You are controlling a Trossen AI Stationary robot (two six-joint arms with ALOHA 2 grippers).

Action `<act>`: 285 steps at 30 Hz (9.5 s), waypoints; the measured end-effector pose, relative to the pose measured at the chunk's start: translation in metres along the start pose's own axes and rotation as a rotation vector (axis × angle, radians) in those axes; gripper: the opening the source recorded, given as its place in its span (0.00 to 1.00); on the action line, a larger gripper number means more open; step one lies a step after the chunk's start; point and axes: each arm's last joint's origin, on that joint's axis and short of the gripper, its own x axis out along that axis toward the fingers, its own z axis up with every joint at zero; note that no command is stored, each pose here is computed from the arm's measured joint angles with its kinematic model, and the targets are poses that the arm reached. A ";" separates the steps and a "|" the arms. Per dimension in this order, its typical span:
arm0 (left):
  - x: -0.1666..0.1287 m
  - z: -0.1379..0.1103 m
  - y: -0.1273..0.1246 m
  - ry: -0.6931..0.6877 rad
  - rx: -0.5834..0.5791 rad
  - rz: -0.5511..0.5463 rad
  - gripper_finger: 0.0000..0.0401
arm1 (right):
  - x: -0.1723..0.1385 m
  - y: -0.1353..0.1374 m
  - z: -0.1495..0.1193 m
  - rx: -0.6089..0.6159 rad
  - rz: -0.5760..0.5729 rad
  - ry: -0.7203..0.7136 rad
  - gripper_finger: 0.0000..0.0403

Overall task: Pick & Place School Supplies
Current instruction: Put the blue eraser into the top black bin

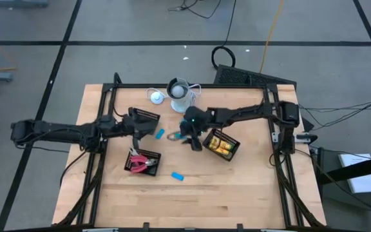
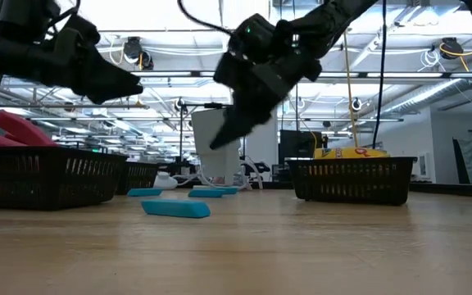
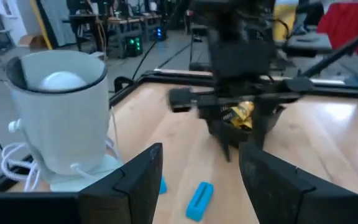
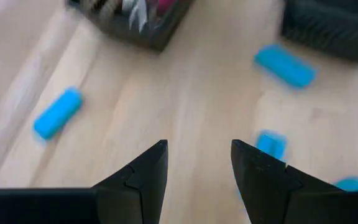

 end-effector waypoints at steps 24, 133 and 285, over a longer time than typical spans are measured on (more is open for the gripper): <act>0.021 -0.008 -0.005 0.103 -0.085 -0.120 0.54 | -0.018 0.058 0.039 -0.295 -0.162 -0.143 0.41; 0.137 0.022 -0.004 0.927 0.088 0.253 0.14 | -0.108 0.123 -0.059 -0.219 -0.282 -0.323 0.41; 0.122 -0.001 -0.011 0.999 -0.115 0.320 0.14 | -0.108 0.123 -0.058 -0.259 -0.292 -0.329 0.41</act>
